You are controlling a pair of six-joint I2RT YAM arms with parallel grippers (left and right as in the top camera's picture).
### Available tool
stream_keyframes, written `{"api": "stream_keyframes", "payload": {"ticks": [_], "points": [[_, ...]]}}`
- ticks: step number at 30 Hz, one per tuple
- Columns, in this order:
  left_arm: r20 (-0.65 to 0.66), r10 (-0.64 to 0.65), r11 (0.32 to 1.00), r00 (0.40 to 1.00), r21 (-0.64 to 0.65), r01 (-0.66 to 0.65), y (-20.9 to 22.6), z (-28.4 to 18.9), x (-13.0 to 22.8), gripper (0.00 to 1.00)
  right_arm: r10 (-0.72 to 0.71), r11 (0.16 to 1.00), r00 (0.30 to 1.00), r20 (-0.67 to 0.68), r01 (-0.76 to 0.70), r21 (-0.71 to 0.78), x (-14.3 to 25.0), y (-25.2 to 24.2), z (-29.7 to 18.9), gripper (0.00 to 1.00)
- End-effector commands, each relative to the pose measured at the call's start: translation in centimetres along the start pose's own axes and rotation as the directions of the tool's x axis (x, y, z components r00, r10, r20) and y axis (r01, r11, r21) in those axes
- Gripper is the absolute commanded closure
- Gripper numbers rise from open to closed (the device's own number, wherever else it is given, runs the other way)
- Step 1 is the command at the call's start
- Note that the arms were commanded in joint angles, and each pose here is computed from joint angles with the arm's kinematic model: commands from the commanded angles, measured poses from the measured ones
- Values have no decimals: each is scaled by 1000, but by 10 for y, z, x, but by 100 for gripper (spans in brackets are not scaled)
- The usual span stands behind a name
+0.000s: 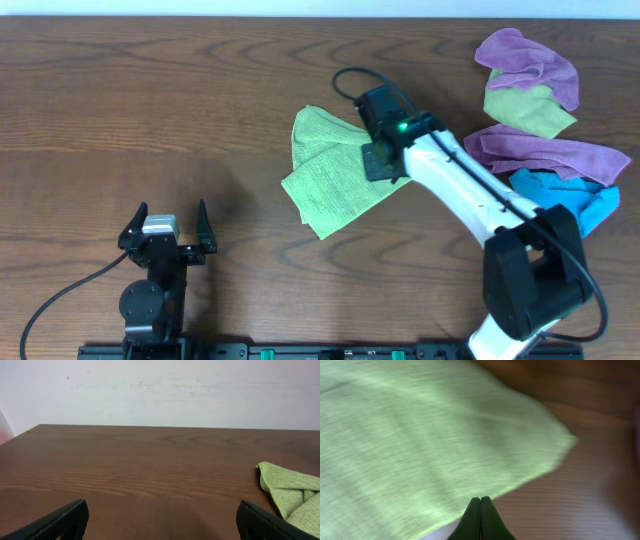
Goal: Fold the cloth
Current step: 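Drag the green cloth corner rightward to spread it flat, then grasp the lower edge of the green cloth with the right gripper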
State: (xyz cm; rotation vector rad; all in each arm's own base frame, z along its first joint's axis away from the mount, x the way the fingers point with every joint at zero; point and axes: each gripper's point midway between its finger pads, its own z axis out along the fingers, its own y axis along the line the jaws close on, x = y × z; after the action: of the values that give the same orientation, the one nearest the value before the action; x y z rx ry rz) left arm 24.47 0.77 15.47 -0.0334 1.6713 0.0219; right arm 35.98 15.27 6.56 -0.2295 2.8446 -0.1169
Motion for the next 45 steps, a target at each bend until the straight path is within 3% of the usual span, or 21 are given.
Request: {"api": "stream_keyframes", "payload": {"ticks": [1,6,18,25,37,45], "points": [[-61,15,999,998,-32,-17,6,1,20,5,-161,978,987,9,161,-132,9,44,-6,98],[-61,15,999,998,-32,-17,6,1,20,5,-317,932,947,41,319,-174,23,77,-8,98],[-62,15,999,998,-32,-17,6,1,20,4,-396,870,918,-21,367,-330,65,107,-3,99],[-61,15,999,998,-32,-17,6,1,20,5,-502,808,865,-9,466,-360,93,130,-2,98],[-61,15,999,998,-32,-17,6,1,20,5,-515,812,857,-31,476,-339,110,124,14,98],[-61,15,999,998,-32,-17,6,1,20,5,-501,808,865,19,476,-346,100,131,14,98]]}}
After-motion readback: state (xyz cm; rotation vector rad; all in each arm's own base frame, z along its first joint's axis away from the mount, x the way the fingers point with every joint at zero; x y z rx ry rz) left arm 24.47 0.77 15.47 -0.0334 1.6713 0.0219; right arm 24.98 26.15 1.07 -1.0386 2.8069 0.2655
